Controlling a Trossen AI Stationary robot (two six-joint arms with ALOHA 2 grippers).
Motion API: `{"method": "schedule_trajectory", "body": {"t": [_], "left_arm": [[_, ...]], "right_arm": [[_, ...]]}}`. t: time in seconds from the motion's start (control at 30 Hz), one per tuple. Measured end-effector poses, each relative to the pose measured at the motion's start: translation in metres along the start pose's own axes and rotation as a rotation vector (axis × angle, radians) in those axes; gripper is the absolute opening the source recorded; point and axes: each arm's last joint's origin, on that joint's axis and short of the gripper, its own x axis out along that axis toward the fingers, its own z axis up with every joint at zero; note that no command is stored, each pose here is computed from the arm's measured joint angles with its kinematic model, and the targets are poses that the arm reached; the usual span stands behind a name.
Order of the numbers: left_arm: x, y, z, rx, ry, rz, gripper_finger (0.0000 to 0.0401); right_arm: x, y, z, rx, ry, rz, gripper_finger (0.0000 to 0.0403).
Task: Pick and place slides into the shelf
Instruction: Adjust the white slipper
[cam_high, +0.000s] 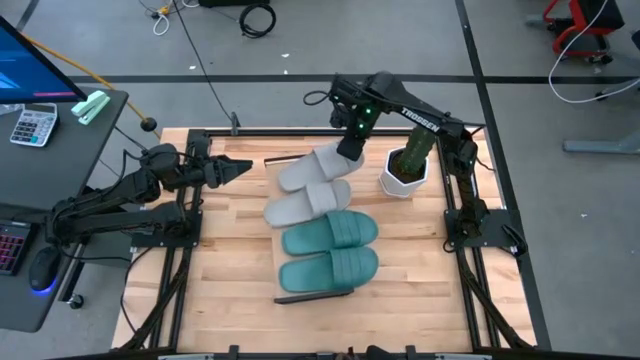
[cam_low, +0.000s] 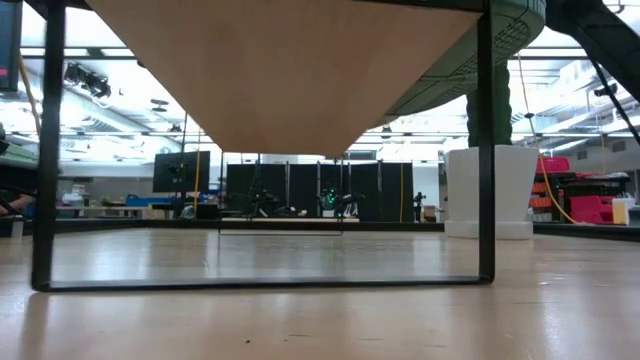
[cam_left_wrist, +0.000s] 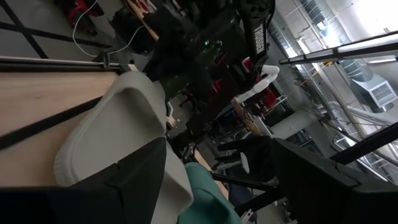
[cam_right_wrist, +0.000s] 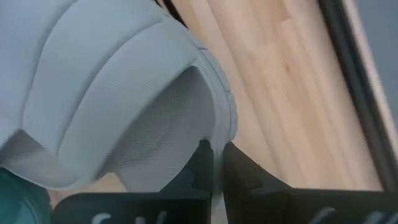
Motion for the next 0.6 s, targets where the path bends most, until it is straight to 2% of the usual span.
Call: {"method": "schedule_trajectory", "body": {"t": [0.17, 0.6], "left_arm": [[0.0000, 0.0000, 0.0000, 0.003, 0.000, 0.000, 0.0293], [0.0000, 0.0000, 0.0001, 0.009, -0.002, 0.001, 0.0293]], "right_arm": [[0.0122, 0.0030, -0.0009, 0.016, 0.036, 0.034, 0.0014], [0.0128, 0.0045, -0.0003, 0.005, 0.028, 0.113, 0.0014]]}}
